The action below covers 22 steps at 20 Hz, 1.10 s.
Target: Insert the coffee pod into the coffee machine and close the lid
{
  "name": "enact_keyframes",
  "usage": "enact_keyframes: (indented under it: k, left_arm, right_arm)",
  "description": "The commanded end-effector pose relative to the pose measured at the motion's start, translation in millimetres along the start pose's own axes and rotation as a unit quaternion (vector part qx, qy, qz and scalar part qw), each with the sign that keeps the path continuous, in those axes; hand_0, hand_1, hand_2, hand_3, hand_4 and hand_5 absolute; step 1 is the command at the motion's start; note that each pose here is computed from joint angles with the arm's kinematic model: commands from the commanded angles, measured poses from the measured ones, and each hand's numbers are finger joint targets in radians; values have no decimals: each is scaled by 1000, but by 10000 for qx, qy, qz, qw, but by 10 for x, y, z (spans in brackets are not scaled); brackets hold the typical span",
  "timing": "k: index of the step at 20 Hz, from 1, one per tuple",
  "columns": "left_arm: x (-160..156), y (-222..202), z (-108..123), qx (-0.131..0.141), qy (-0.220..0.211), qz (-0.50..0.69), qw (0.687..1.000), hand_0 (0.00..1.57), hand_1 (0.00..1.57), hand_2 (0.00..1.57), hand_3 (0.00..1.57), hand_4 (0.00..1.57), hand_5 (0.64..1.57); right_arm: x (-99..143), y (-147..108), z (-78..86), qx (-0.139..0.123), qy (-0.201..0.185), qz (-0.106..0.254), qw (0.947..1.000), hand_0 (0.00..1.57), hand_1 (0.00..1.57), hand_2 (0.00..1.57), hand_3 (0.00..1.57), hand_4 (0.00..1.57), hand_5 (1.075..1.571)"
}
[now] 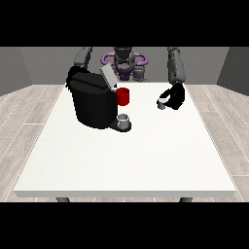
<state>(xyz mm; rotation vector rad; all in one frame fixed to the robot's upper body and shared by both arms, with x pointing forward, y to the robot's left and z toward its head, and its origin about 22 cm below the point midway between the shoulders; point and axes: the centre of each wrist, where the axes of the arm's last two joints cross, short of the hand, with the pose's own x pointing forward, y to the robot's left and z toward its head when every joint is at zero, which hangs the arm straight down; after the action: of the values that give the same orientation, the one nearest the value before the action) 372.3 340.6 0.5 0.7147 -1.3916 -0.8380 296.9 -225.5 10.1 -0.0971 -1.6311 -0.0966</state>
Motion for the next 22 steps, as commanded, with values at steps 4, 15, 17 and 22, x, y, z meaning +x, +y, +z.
enact_keyframes:
  k: [4, 15, 17, 22]
  left_arm:
    - [283, 256, -211, 5, -553, 89, 9984, 1388, 1388, 1408, 1353, 583, 1571]
    - [911, 793, -511, -47, -1030, 67, 9946, 1255, 1255, 1332, 1288, 556, 1571]
    - [1005, 732, -539, -11, -1103, -21, 9939, 1255, 1255, 1332, 1288, 556, 1571]
    - [1353, 1279, -648, 428, -1181, -32, 9921, 1256, 1256, 1327, 1277, 536, 1571]
  right_arm:
    - [-56, 4, 15, 244, 116, 57, 9996, 0, 0, 0, 0, 468, 1571]
    - [-174, 78, 14, 182, 272, -122, 9994, 0, 0, 0, 0, 496, 1571]
    - [-81, 104, -51, 209, 8, -7, 9998, 0, 0, 0, 0, 489, 1571]
    - [-37, 78, -66, 422, -44, 54, 9991, 0, 0, 0, 0, 494, 1571]
